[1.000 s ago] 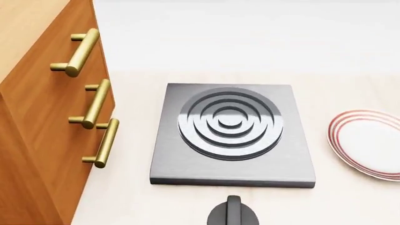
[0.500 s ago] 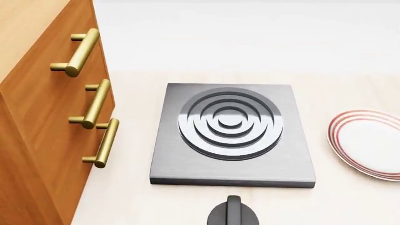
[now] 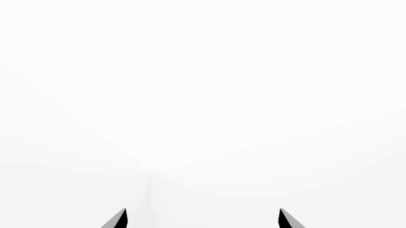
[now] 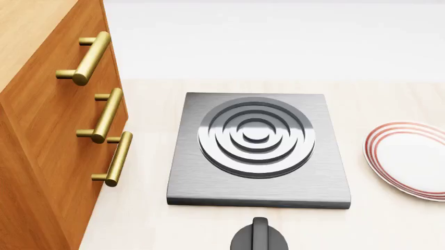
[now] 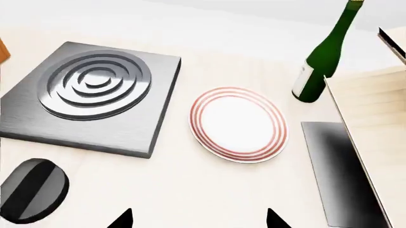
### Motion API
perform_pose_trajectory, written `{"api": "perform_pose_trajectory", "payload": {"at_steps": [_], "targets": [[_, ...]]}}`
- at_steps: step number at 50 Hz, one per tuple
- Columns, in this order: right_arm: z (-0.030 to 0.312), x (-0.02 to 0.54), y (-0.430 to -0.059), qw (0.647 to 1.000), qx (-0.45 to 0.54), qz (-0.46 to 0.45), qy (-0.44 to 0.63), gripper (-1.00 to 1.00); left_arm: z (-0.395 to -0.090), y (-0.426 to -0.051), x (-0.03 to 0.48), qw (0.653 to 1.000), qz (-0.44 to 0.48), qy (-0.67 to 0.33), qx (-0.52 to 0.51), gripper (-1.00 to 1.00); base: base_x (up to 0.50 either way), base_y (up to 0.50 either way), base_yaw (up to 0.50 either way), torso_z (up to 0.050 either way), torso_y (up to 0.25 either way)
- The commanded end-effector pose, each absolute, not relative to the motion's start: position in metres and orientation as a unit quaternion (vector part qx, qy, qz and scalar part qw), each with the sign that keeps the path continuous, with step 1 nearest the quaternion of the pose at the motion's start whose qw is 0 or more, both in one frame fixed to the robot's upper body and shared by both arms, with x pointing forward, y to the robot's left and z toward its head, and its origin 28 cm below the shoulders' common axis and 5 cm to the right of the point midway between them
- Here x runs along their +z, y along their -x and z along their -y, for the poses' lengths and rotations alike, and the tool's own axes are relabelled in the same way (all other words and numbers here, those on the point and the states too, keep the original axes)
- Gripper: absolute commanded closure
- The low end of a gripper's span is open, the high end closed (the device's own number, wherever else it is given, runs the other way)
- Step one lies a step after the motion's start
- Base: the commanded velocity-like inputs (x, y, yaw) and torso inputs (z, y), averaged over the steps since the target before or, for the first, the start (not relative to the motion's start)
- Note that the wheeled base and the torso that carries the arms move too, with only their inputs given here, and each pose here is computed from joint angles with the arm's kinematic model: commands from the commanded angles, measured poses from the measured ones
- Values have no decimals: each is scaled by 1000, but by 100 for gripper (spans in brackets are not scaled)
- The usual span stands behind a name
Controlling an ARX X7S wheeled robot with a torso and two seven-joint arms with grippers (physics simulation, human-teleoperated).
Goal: Put the bowl on the stove.
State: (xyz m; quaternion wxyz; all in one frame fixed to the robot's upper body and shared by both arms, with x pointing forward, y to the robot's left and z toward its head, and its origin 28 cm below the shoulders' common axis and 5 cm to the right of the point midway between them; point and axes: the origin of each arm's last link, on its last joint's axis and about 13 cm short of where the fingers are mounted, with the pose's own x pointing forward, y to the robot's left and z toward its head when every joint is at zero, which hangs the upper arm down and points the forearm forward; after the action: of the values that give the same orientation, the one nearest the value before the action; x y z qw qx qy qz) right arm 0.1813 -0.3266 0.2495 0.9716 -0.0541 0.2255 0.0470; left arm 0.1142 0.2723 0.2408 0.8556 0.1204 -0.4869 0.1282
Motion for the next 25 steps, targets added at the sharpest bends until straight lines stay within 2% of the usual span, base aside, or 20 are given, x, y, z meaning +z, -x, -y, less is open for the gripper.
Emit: {"api": "perform_pose_trajectory", "payload": {"at_steps": [1,25], "targets": [[343,241,-168,950,18,-306,65,-100,-273,-112,244,858,487,-113,119,-100,0,0,0,0,0],[351,221,-167,936,-17,-348,55,-100,-272,-112,241,859,486,-110,120,-100,0,0,0,0,0]]}}
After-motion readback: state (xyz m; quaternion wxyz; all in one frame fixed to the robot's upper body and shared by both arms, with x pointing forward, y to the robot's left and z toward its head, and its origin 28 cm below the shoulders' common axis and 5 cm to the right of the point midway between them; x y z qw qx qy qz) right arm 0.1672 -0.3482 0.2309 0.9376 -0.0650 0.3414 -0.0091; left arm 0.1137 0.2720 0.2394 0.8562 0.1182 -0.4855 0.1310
